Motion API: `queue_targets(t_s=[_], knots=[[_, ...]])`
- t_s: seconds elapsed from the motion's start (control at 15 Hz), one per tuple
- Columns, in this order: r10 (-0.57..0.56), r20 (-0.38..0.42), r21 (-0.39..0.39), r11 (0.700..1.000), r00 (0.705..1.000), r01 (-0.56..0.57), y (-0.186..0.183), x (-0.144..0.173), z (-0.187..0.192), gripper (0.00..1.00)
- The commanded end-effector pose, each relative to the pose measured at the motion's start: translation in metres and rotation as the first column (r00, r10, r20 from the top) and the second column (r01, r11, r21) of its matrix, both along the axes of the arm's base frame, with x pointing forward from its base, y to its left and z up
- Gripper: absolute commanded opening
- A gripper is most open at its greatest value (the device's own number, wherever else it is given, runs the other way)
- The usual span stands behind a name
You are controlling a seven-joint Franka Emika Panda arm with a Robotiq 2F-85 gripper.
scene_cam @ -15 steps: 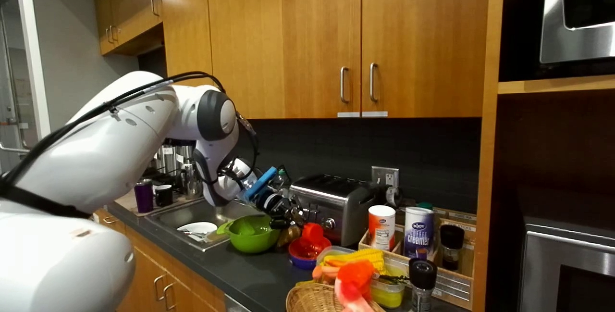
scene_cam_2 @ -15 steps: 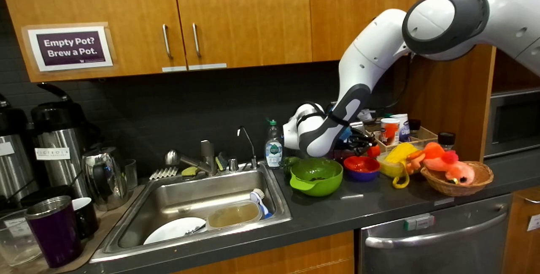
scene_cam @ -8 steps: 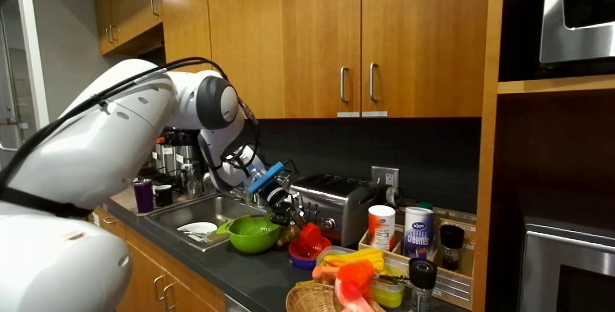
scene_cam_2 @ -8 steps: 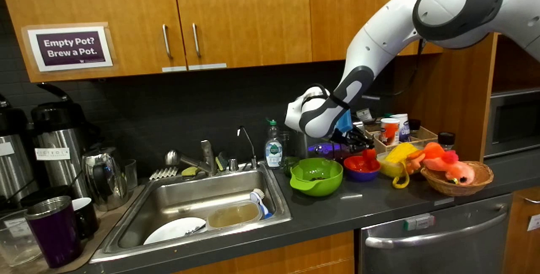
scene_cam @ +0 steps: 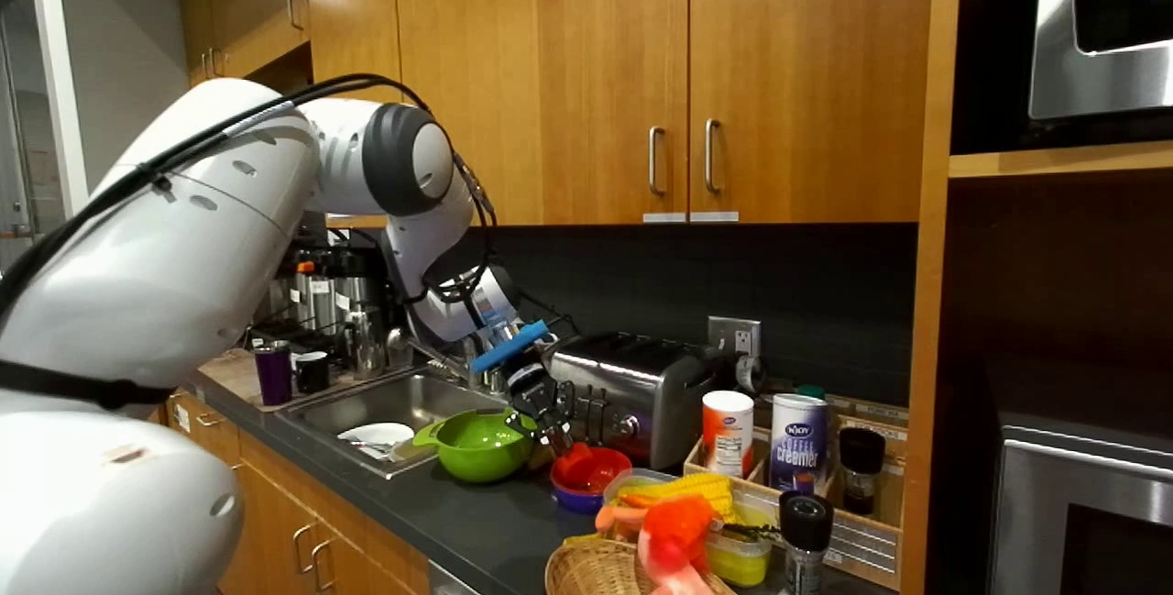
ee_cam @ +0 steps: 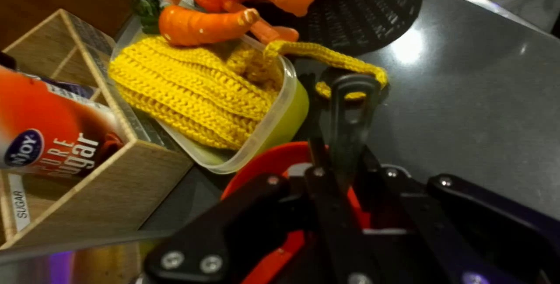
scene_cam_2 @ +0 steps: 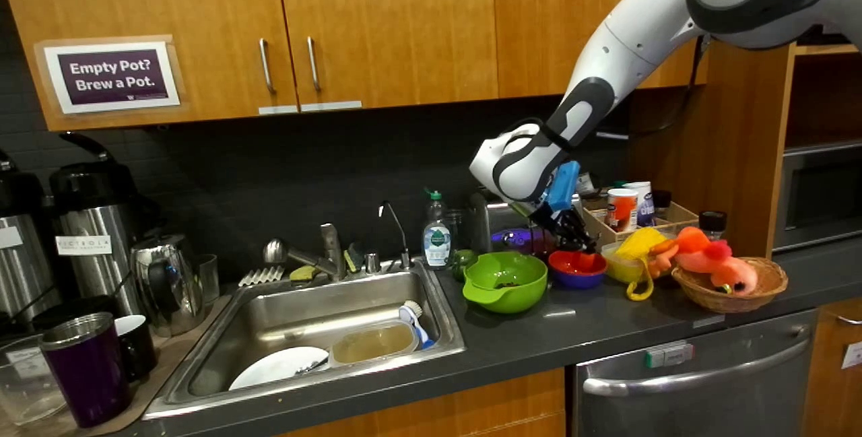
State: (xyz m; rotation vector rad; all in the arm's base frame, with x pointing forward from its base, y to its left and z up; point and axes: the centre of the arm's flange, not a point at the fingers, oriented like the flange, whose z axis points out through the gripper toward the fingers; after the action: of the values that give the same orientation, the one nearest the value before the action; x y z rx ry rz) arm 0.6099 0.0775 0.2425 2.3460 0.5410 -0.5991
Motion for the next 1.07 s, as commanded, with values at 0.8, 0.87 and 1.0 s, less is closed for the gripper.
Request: queue_targets(t_s=[0.8, 0.87, 1.0], knots=[[-0.091, 0.201, 0.224, 0.974, 0.975, 0.045, -0.039, -0.042, 0.018, 0.04], [-0.099, 0.214, 0.246, 0.968, 0.972, 0.044, -0.041, -0.040, 0.020, 0.04], [-0.117, 0.232, 0.284, 0.957, 0.966, 0.048, -0.044, -0.038, 0.020, 0.04]])
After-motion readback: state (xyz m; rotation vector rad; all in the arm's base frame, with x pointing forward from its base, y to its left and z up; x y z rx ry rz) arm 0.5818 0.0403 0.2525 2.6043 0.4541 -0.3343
